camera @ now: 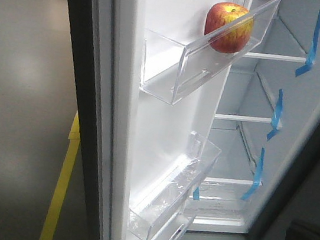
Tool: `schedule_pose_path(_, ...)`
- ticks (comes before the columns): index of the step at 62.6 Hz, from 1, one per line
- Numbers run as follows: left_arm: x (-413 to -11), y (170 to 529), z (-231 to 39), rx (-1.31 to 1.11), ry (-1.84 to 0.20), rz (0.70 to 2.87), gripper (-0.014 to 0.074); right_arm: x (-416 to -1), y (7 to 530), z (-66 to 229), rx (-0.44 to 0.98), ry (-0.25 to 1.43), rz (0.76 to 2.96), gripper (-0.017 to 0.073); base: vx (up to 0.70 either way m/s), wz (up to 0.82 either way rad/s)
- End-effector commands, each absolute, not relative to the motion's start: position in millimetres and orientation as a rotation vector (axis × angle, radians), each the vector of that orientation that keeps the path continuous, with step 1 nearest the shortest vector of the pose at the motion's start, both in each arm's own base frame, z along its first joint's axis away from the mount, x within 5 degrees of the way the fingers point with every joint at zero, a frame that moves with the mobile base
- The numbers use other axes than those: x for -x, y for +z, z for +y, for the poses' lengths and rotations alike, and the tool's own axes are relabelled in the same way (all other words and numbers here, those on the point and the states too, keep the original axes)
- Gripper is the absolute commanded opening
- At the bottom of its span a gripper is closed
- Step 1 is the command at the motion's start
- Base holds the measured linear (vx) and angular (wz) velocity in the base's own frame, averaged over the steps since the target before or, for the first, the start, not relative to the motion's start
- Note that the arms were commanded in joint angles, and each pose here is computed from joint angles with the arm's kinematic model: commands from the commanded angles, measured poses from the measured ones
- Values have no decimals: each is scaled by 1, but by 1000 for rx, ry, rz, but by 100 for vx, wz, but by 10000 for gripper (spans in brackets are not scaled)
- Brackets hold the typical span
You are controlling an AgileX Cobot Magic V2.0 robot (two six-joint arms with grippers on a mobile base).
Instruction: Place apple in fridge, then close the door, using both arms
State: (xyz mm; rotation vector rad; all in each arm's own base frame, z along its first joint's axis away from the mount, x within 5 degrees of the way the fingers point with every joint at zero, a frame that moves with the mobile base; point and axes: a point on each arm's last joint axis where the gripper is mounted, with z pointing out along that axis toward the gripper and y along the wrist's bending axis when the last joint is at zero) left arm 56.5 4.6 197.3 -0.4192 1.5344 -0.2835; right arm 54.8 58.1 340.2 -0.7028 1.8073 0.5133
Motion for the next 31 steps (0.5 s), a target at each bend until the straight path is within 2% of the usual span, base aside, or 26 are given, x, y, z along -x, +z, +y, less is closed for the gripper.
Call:
schedule_pose_path(1, -56, 203, 6, 501, -413, 1365, -6, -39, 340, 56, 593, 558, 1732, -6, 0, 0)
schedule_pose_path(14, -52, 217, 11, 698, -656, 1136, -6, -12, 324, 52, 532, 554, 1645, -6, 0, 0)
schedule_pose_path(25, -45, 232, 23, 977, -1054, 753, -6, -7, 320, 52, 538, 550, 1630, -6, 0, 0)
schedule_pose_path(31, -37, 257, 23, 962, -1200, 609, -6, -7, 321, 52, 535, 549, 1628, -6, 0, 0)
